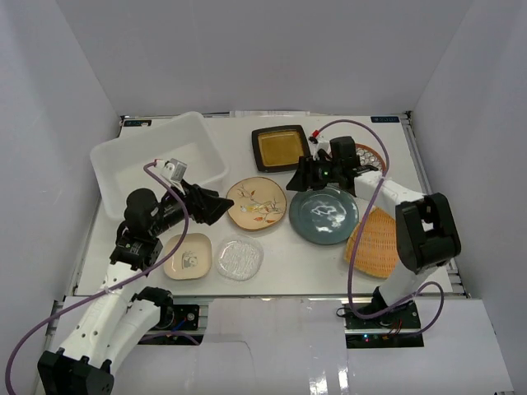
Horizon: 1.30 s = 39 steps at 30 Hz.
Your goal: Place the plates into the plastic bin on the countertop
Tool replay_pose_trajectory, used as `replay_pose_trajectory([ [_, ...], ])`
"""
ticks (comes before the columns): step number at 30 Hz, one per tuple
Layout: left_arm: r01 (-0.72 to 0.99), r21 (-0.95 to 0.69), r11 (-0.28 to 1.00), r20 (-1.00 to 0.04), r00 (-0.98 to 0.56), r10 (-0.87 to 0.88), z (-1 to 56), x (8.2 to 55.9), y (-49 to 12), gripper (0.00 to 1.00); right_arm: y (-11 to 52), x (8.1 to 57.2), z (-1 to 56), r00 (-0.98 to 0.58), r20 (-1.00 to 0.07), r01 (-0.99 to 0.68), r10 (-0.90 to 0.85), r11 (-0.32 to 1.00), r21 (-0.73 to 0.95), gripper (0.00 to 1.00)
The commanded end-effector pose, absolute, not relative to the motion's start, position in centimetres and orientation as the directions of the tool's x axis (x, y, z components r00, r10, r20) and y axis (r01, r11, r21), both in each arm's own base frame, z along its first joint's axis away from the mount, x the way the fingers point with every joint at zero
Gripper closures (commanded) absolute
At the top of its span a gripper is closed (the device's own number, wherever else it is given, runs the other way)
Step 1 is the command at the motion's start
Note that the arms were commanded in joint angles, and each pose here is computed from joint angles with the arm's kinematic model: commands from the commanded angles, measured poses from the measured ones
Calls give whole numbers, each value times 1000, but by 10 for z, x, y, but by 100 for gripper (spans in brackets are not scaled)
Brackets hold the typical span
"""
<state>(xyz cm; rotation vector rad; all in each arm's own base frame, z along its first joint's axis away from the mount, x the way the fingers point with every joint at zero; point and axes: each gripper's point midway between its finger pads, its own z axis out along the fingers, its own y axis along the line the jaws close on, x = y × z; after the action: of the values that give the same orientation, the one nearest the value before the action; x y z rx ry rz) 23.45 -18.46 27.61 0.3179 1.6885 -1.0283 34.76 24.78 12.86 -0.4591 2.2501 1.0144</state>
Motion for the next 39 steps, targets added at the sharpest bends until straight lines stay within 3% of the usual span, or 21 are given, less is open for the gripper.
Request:
replay_pose_trajectory([
  [1,686,-452,570,-891,-370,-262,289,230,-188,17,268,369,130,-716,-690,-596,-102,603,530,36],
  [10,660,-492,568,-867,-425,-258,279,235,-190,16,290,404,79,-755,-635,-570,-163,642,513,34],
  [17,582,-576,574,-806,-524,-277,266,228,-188,17,308,403,43,-787,-583,-560,-201,627,541,40],
  [20,510,-596,620,-776,-565,-280,255,227,-180,18,316,397,34,-807,-560,-547,-189,596,587,49],
  [23,429,-610,666,-736,-618,-275,239,226,-173,18,314,396,30,-825,-541,-515,-165,614,598,78],
  [24,410,-612,677,-727,-629,-276,236,226,-171,18,313,402,32,-816,-559,-512,-148,632,581,91],
  [25,374,-613,696,-708,-651,-274,229,224,-168,18,314,405,46,-798,-588,-525,-128,626,576,92],
  [32,249,-594,765,-654,-703,-279,206,228,-155,19,304,391,124,-719,-695,-575,-32,590,567,92],
  [39,240,-617,749,-611,-746,-265,192,236,-164,19,287,351,172,-701,-712,-590,45,525,614,92],
])
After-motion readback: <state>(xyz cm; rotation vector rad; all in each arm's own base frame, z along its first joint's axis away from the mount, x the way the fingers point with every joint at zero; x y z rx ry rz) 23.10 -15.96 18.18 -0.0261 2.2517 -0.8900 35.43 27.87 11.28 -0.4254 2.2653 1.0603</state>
